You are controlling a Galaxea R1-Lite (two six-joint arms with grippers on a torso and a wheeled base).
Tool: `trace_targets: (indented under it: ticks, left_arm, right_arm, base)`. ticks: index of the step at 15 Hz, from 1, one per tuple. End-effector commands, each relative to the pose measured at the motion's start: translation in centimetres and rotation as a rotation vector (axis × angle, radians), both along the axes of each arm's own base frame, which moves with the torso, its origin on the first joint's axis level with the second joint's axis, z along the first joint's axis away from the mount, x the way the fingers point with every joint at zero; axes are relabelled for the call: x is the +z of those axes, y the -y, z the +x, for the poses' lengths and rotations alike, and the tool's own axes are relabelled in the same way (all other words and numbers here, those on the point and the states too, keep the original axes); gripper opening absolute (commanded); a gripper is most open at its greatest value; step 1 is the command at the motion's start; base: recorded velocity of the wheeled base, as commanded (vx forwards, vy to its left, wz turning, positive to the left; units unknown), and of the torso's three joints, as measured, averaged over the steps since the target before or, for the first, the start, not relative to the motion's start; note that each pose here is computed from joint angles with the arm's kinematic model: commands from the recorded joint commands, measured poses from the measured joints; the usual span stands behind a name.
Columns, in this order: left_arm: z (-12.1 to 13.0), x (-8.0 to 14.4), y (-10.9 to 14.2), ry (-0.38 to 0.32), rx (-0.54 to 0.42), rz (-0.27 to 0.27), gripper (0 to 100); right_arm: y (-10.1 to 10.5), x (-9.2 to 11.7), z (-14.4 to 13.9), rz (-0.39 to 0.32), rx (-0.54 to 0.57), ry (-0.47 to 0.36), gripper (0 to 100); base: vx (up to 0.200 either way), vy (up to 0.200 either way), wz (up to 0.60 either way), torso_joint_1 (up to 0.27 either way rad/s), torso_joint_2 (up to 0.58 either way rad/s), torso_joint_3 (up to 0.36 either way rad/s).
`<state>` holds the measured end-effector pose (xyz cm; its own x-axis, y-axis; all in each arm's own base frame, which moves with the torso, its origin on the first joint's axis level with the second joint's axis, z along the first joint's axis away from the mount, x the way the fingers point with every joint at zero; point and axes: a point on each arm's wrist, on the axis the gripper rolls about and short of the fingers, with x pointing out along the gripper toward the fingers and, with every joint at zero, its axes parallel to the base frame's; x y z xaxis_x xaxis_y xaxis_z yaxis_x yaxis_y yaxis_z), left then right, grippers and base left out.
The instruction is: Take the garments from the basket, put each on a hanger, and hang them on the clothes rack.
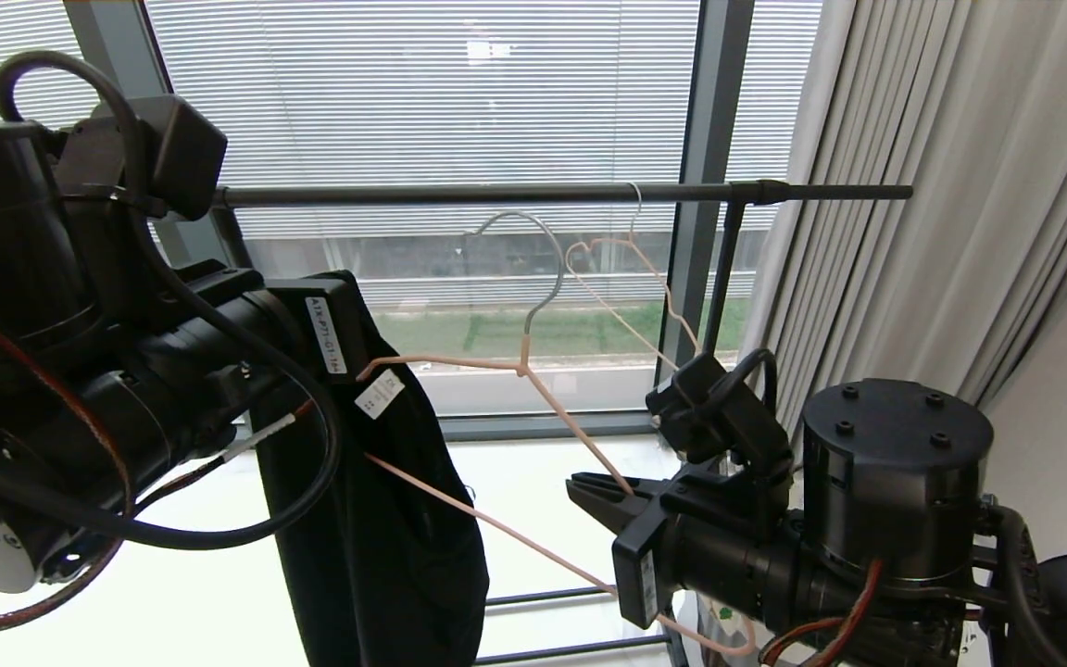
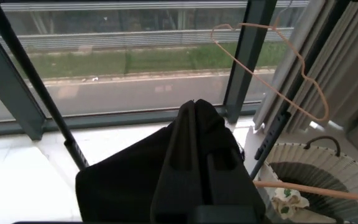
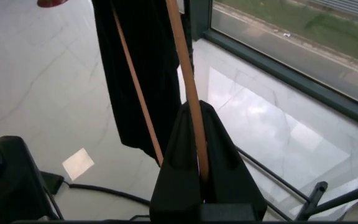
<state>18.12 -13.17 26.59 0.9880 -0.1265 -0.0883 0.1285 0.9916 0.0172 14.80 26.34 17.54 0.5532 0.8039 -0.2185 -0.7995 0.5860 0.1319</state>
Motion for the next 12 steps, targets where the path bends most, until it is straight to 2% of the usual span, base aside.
trace_targets:
  ticks: [1, 4, 8, 10, 12]
  left_arm:
    - [0.6, -0.1, -0.7, -0.002, 0.068, 0.009, 0]
    - [1.3, 0.0, -1.9, 0.003, 0.152, 0.009, 0]
    - [1.2, 0.1, -2.0, 0.007, 0.167, 0.009, 0]
    - [1.0, 0.1, -1.8, 0.009, 0.161, 0.006, 0]
    - [0.0, 0.4, -0.9, 0.02, 0.1, -0.008, 0]
  right_arm:
    - [0.2, 0.0, 0.0, 0.0, -0.028, -0.001, 0]
    - [1.0, 1.3, -0.3, 0.041, -0.082, 0.015, 0]
    - [1.1, 1.5, -0.3, 0.045, -0.104, 0.026, 0]
    - [1.0, 1.5, -0.1, 0.043, -0.112, 0.026, 0]
    - [0.8, 1.4, 0.1, 0.042, -0.113, 0.026, 0]
  base:
    - [0.0, 0.0, 0.0, 0.0, 0.0, 0.0]
    - [0.0, 0.0, 0.0, 0.0, 0.0, 0.0]
    - [0.0, 0.0, 0.0, 0.0, 0.0, 0.0]
    - [0.0, 0.0, 0.0, 0.0, 0.0, 0.0]
    - [0.0, 0.0, 0.0, 0.0, 0.0, 0.0]
